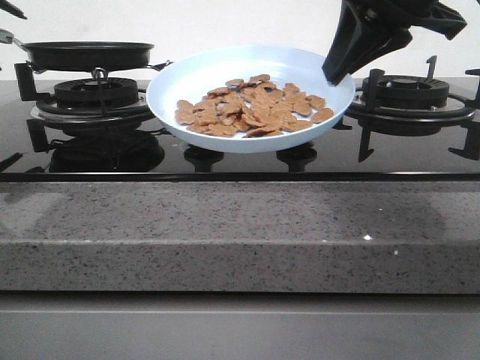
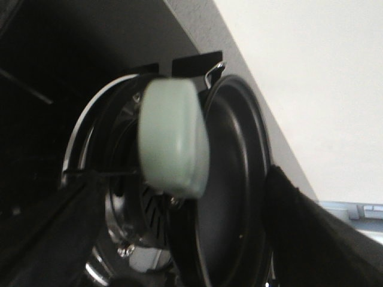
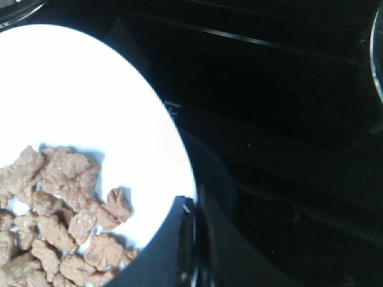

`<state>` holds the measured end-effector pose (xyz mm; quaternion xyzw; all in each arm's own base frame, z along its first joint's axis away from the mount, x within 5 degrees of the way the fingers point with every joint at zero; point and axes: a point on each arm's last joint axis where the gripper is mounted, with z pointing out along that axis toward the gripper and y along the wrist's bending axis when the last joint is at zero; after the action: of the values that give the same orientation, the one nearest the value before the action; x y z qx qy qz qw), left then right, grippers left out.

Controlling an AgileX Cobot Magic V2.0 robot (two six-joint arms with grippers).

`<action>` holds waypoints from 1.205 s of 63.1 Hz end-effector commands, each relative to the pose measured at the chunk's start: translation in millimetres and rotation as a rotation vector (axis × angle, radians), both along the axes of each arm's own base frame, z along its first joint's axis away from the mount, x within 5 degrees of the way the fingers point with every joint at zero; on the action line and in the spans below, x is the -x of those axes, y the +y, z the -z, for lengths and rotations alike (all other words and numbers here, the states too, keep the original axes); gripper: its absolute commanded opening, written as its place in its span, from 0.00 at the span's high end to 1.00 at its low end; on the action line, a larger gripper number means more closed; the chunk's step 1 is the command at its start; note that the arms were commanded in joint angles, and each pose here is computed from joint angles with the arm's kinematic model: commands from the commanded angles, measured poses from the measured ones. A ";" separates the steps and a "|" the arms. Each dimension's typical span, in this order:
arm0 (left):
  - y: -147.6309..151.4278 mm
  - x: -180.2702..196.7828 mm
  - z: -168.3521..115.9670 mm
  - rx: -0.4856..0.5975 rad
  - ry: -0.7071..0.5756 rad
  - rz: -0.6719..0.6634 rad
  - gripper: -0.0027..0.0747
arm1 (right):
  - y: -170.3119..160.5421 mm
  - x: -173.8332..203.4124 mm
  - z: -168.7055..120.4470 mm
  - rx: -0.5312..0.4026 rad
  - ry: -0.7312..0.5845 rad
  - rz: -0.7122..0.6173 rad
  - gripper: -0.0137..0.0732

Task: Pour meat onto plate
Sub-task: 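Lower the empty pan back onto its burner with the left gripper, then release the pan handle and raise the left gripper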

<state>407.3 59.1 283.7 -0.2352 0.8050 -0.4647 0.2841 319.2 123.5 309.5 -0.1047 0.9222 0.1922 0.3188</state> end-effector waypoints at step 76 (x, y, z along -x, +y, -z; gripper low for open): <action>-44.6 111.2 -144.3 -0.451 -0.332 0.125 0.44 | -1.2 3.5 -26.6 -0.043 -0.107 0.014 0.91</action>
<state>315.0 28.8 395.9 -0.0622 0.8662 -0.3282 0.3717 319.2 123.5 309.5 -0.1047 0.9222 0.1922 0.3188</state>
